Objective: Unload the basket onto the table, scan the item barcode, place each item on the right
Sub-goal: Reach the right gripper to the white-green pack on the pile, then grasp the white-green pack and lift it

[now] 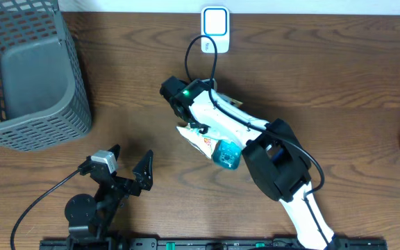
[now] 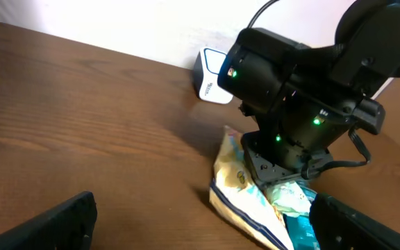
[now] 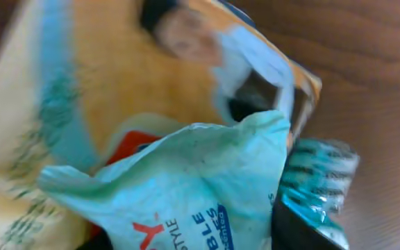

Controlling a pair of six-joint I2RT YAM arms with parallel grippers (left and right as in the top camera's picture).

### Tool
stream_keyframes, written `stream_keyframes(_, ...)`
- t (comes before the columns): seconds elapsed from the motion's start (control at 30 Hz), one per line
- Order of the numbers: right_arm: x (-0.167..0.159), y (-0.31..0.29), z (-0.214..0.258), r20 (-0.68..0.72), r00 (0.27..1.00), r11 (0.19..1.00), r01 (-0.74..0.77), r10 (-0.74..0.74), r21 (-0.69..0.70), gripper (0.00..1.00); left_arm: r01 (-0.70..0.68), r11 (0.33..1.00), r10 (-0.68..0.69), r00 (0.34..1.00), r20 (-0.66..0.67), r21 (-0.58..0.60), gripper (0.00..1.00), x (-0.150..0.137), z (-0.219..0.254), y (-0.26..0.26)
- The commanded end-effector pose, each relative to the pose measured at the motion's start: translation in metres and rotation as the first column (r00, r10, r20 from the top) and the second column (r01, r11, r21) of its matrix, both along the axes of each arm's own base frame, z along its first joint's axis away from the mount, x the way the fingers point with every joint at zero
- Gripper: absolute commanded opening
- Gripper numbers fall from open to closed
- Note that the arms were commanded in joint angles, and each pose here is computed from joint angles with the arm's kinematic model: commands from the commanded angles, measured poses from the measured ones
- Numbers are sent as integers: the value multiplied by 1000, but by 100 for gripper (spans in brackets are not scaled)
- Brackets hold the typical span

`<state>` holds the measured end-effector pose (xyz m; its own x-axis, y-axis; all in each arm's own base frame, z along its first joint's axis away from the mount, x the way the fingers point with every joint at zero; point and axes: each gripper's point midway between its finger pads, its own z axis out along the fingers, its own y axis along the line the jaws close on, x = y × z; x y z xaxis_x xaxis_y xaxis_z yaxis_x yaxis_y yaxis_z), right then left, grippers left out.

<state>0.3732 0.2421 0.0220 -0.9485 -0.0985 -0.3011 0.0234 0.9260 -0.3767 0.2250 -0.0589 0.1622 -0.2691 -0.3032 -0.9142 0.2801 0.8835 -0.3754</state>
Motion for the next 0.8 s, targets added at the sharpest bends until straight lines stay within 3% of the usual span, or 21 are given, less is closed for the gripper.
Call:
stream_keyframes(0.0, -4, -9, -21, -36, 999, 998, -1, -1, -60, 36, 0, 1000, 0, 1000, 21, 13, 98, -1, 6, 0)
stream_keyframes(0.1, -4, -10, -16, -54, 998, 997, -27, 23, -73, 21, 0, 1000, 0, 1000, 21, 13, 98, -1, 6, 0)
stream_keyframes(0.23, -3, -10, 2, -76, 997, 998, -19, 14, -67, 10, 0, 1000, 0, 1000, 21, 13, 98, -1, 6, 0)
stream_keyframes(0.37, 1, 2, 31, -128, 990, 999, -52, 53, 6, 5, 0, 1000, 0, 1000, 21, 13, 98, -1, 6, 0)
stream_keyframes(0.47, -2, 22, 52, -218, 964, 980, -117, 150, 158, 4, 0, 1000, 0, 1000, 21, 13, 98, -1, 6, 0)
stream_keyframes(0.6, -18, 55, 75, -317, 856, 852, -232, 408, 470, 3, 0, 1000, 0, 1000, 21, 13, 98, -1, 6, 0)
stream_keyframes(0.67, -33, 68, 86, -322, 758, 716, -260, 567, 648, 3, 0, 1000, 0, 1000, 21, 13, 98, -1, 6, 0)
stream_keyframes(0.77, -51, 70, 106, -292, 659, 538, -203, 693, 818, 3, 0, 1000, 0, 1000, 21, 13, 98, -1, 6, 0)
